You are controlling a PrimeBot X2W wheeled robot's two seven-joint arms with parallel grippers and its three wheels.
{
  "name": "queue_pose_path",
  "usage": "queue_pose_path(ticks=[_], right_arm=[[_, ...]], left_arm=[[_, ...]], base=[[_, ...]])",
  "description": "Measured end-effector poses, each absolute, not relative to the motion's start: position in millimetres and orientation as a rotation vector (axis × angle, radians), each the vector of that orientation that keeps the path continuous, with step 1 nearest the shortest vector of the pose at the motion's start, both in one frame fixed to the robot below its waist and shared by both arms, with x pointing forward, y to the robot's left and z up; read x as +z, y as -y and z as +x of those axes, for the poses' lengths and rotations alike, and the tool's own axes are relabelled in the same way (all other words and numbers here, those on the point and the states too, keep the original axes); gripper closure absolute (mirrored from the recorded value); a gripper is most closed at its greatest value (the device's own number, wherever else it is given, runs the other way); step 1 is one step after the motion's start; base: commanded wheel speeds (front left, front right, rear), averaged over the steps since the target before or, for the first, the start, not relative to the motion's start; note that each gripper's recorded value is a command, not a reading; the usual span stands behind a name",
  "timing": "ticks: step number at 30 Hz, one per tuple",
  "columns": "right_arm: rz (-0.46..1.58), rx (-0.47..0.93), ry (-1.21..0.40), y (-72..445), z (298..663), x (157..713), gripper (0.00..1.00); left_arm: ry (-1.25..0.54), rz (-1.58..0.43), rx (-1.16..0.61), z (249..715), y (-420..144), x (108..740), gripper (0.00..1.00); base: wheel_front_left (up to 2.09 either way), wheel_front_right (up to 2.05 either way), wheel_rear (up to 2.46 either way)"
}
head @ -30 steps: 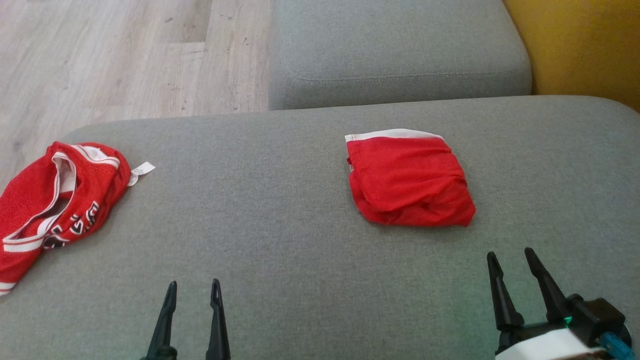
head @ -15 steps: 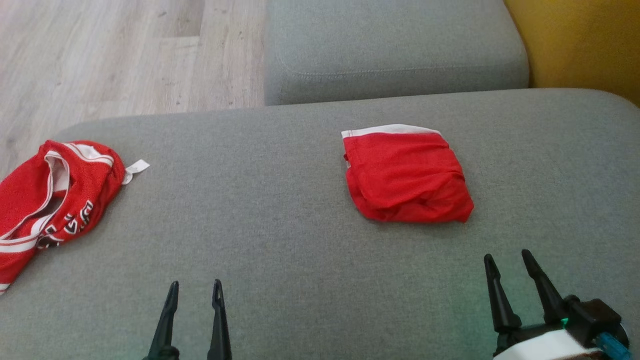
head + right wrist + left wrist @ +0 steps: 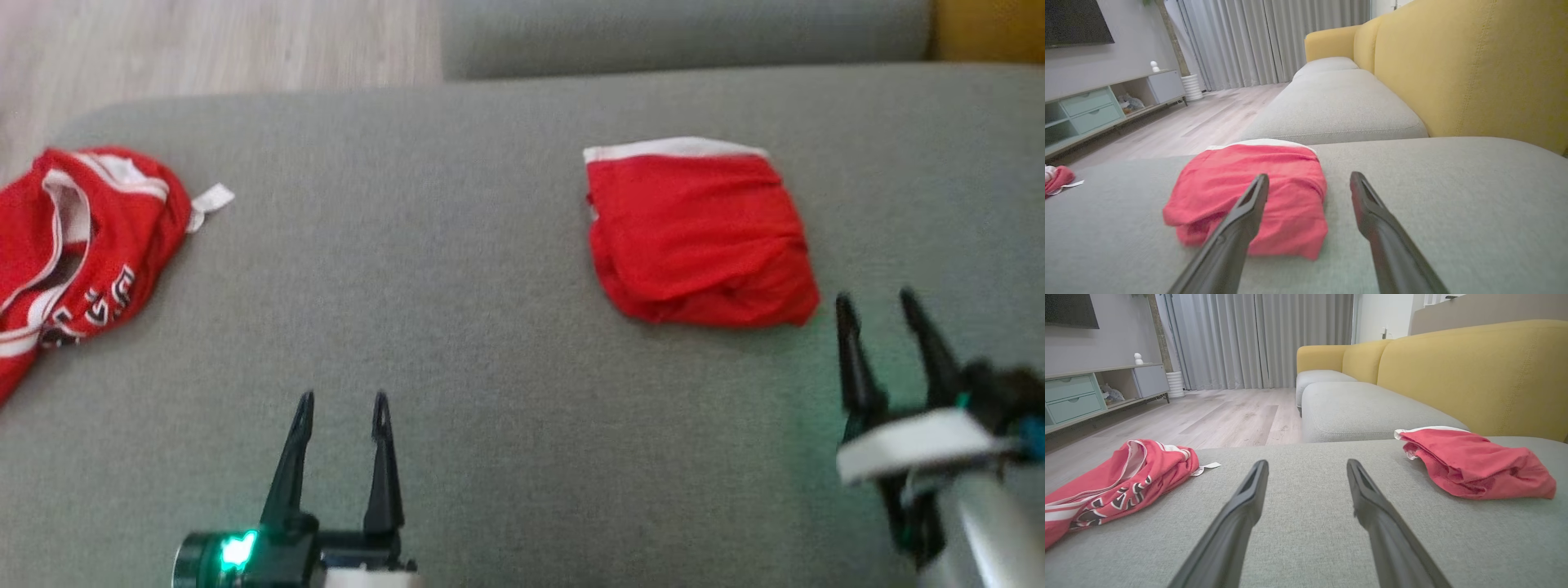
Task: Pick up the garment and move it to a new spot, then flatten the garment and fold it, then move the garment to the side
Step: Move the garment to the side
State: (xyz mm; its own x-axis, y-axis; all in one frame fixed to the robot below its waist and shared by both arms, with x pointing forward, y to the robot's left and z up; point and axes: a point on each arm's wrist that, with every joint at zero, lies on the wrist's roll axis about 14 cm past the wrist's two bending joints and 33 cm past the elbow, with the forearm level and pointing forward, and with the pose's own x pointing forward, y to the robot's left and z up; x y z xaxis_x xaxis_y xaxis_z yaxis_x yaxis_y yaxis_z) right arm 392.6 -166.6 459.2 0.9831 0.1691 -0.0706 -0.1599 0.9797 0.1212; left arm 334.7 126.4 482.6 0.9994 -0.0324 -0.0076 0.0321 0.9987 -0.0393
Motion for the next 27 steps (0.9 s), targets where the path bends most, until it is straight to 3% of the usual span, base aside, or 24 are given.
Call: queue_pose_path(ticks=[4, 8, 11, 14, 15, 17, 22, 27], right_arm=[[0.078, 0.172, -0.088, 171.3, 438.0, 459.5, 0.0], [0.047, 0.171, -0.228, 178.1, 473.4, 437.7, 0.0], [0.025, 0.189, -0.369, 176.0, 491.8, 412.9, 0.0], [0.052, 0.222, -0.506, 162.2, 486.6, 384.0, 0.03], [0.074, 0.235, -0.552, 155.9, 481.7, 374.1, 0.46], [0.093, 0.25, -0.578, 149.4, 478.2, 368.2, 1.0], [0.148, 0.275, -0.562, 146.4, 479.8, 368.3, 1.0], [0.111, 0.208, -0.519, 190.9, 486.6, 371.8, 1.0]], left_arm=[[-0.019, -0.039, -0.027, 349.0, -124.7, 478.6, 0.0], [-0.034, -0.036, -0.025, 358.5, -122.1, 472.8, 0.0], [-0.035, -0.029, -0.007, 366.1, -125.3, 471.4, 0.0], [-0.047, -0.024, 0.009, 367.1, -127.9, 467.7, 0.0], [-0.054, -0.023, 0.015, 366.7, -128.8, 465.7, 0.0], [-0.059, -0.023, 0.016, 366.7, -128.8, 464.1, 0.0], [-0.074, -0.033, 0.018, 375.0, -125.2, 458.1, 0.0], [-0.063, -0.037, -0.038, 395.6, -108.2, 455.6, 0.0]], base=[[0.0, 0.0, 0.0], [0.0, 0.0, 0.0], [0.0, 0.0, 0.0], [0.0, 0.0, 0.0], [0.0, 0.0, 0.0], [0.0, 0.0, 0.0], [0.0, 0.0, 0.0], [0.0, 0.0, 0.0]])
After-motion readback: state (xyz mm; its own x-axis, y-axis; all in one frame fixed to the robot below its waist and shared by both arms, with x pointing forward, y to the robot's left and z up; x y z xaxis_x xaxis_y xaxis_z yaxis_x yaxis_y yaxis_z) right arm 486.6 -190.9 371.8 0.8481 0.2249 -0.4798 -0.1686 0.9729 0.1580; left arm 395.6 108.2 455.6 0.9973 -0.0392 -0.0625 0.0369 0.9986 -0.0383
